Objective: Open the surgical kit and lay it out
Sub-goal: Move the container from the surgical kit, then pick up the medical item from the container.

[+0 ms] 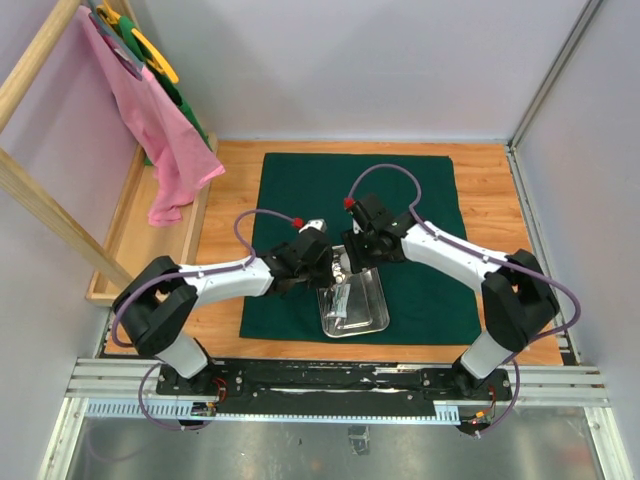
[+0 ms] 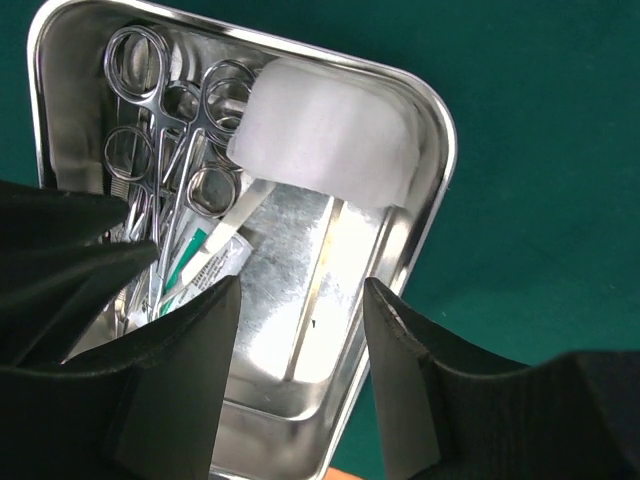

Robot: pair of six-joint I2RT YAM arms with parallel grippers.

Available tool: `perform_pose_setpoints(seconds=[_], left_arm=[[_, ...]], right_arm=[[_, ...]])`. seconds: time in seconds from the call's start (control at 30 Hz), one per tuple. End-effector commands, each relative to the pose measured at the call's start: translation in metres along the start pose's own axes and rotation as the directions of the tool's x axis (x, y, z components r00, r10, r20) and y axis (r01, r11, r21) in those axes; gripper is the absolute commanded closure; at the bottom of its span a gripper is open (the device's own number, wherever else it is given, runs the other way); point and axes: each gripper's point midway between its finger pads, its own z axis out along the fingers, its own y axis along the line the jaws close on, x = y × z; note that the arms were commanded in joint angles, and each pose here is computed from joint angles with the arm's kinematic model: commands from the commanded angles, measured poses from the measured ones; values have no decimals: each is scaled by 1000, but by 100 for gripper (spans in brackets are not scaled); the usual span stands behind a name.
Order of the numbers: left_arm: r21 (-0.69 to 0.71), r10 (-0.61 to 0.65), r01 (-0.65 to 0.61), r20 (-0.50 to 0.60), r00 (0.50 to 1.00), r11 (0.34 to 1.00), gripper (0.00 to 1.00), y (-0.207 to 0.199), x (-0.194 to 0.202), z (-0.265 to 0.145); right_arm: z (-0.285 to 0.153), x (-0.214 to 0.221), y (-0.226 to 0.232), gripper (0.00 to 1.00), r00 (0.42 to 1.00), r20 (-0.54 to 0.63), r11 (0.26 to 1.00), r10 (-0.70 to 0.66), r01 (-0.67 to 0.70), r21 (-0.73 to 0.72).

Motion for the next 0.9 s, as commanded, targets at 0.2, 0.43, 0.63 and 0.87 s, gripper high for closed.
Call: perform_pose_setpoints(seconds=[0.2, 0.43, 0.63, 0.87], left_arm=[[-55, 18, -8, 180, 984, 998, 47, -4, -58, -55], [-91, -20, 32, 126, 992, 995, 68, 27, -32, -35], [-83, -40, 46, 78, 996, 995, 72, 28, -17, -11], [-75, -16, 24, 97, 995, 997, 66, 23, -25, -9]], right_arm=[[21, -10, 10, 47, 1000, -19, 999, -9, 8, -50], [27, -15, 11, 47, 1000, 3, 999, 24, -23, -43], [21, -17, 11, 48, 999, 32, 999, 32, -31, -41], [-9, -23, 10, 44, 994, 105, 998, 6, 1, -62]])
